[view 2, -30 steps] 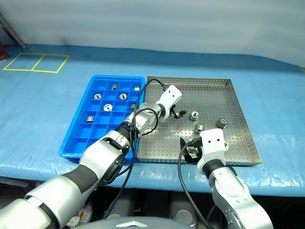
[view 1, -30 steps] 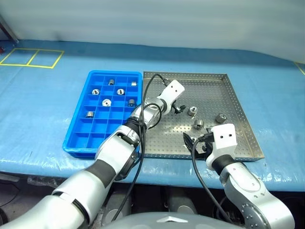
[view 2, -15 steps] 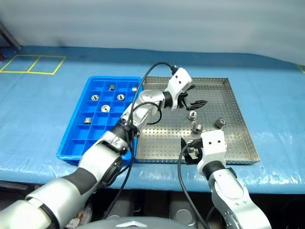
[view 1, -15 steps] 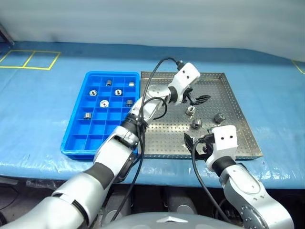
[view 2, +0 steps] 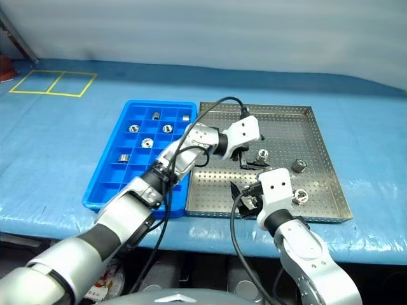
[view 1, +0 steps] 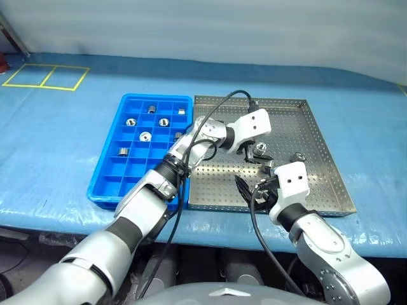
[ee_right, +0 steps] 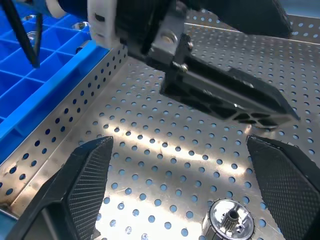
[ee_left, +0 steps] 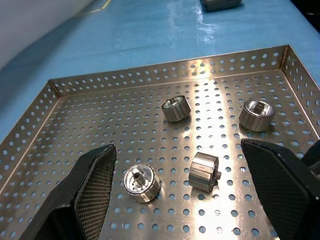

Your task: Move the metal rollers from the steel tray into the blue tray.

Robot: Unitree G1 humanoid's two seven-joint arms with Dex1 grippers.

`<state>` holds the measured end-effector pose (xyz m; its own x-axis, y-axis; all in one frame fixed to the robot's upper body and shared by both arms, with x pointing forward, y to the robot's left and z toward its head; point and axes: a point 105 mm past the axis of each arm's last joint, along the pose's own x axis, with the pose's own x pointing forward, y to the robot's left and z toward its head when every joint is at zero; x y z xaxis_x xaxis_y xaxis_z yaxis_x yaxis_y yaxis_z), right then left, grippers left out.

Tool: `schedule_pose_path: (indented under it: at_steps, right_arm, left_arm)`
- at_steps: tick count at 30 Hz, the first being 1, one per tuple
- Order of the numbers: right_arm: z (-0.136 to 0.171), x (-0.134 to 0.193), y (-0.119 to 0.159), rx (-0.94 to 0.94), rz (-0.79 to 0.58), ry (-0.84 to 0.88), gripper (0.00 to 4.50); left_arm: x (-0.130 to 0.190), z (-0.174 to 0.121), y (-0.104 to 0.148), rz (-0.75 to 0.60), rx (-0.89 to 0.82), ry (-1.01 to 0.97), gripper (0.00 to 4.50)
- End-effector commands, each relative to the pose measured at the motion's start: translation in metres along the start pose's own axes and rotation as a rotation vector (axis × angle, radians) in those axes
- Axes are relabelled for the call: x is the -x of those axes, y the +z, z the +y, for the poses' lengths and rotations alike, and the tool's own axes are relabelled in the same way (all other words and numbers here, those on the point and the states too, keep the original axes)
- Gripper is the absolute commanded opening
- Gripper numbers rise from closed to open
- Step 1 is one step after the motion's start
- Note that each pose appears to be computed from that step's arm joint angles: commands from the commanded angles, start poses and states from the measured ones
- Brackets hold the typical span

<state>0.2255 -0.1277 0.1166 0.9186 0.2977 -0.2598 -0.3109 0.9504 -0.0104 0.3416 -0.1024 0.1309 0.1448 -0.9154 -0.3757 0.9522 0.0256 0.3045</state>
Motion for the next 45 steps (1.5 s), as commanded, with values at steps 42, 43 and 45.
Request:
schedule_pose_path:
  at_steps: [42, 43, 45]
  right_arm:
    - [-0.025, 0.035, -0.015, -0.073, -0.018, -0.262, 4.5]
    - [-0.025, 0.034, -0.015, -0.073, -0.017, -0.261, 4.5]
    - [-0.024, 0.034, -0.015, -0.072, -0.017, -0.257, 4.5]
  left_arm:
    - [-0.059, -0.044, 0.002, 0.059, -0.203, -0.148, 4.16]
    - [-0.06, -0.045, 0.001, 0.064, -0.201, -0.146, 3.94]
    - [-0.061, -0.044, 0.0, 0.07, -0.199, -0.128, 3.4]
